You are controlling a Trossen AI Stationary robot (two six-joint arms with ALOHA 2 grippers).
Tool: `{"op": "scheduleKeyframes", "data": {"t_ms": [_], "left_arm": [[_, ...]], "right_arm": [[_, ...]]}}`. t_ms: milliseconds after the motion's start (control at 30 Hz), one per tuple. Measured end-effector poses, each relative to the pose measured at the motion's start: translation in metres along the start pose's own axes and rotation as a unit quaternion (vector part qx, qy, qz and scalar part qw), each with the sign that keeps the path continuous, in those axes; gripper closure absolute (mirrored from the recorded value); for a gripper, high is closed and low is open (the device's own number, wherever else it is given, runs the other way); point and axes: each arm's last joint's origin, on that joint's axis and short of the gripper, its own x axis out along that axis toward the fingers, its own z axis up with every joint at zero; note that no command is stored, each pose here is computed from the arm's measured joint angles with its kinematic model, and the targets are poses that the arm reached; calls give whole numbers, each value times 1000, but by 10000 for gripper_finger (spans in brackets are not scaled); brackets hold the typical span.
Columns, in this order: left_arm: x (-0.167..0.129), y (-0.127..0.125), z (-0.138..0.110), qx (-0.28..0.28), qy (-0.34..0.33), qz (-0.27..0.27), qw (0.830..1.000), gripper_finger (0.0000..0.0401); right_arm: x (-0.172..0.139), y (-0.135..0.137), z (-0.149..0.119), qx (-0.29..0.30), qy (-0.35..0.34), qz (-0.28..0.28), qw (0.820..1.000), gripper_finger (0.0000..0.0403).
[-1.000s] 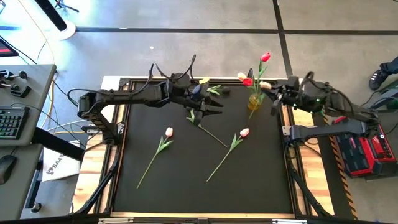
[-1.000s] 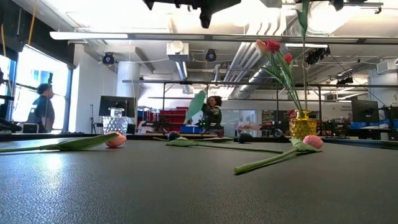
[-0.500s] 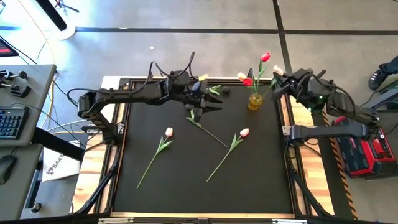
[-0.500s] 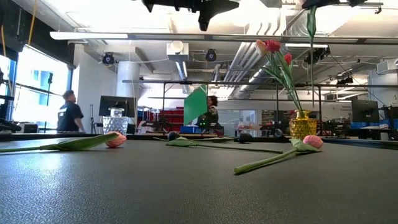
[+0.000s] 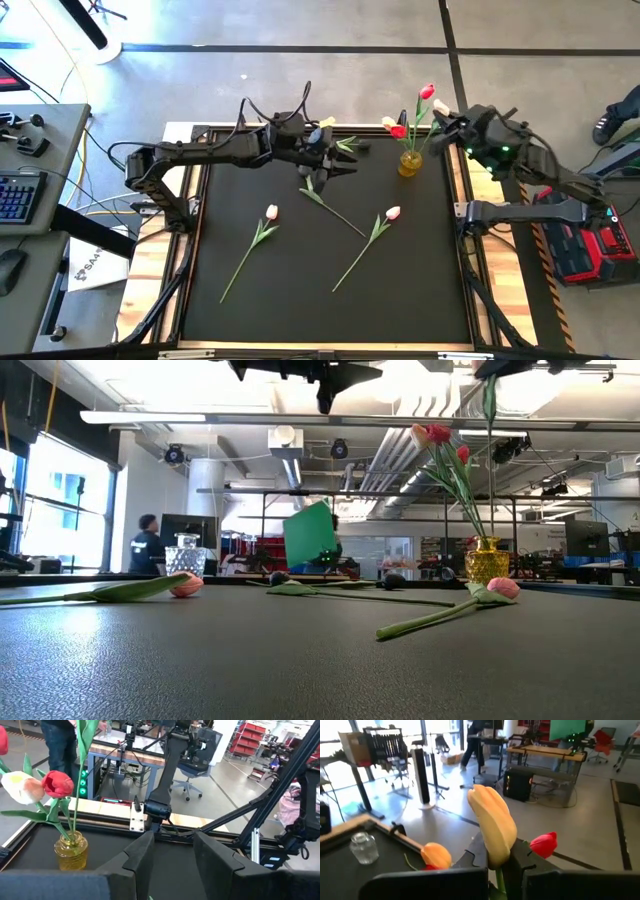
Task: Sort flowers into vase by color
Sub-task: Put the orange flower into the yellow flower vase
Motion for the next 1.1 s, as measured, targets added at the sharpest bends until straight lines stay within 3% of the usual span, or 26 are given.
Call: {"op": "scheduleKeyframes", "data": {"t_ms": [400,833,1100], "left_arm": [[0,1,0,4,-1,10,1000,272],[0,1,-1,8,4,11,1000,272],[0,2,-5,9,23,17,1000,272]], "right_arm": [[28,19,-8,-11,41,0,999,396],[24,17,-2,31,17,11,999,396],[23,19,-5,26,28,21,999,396]]}}
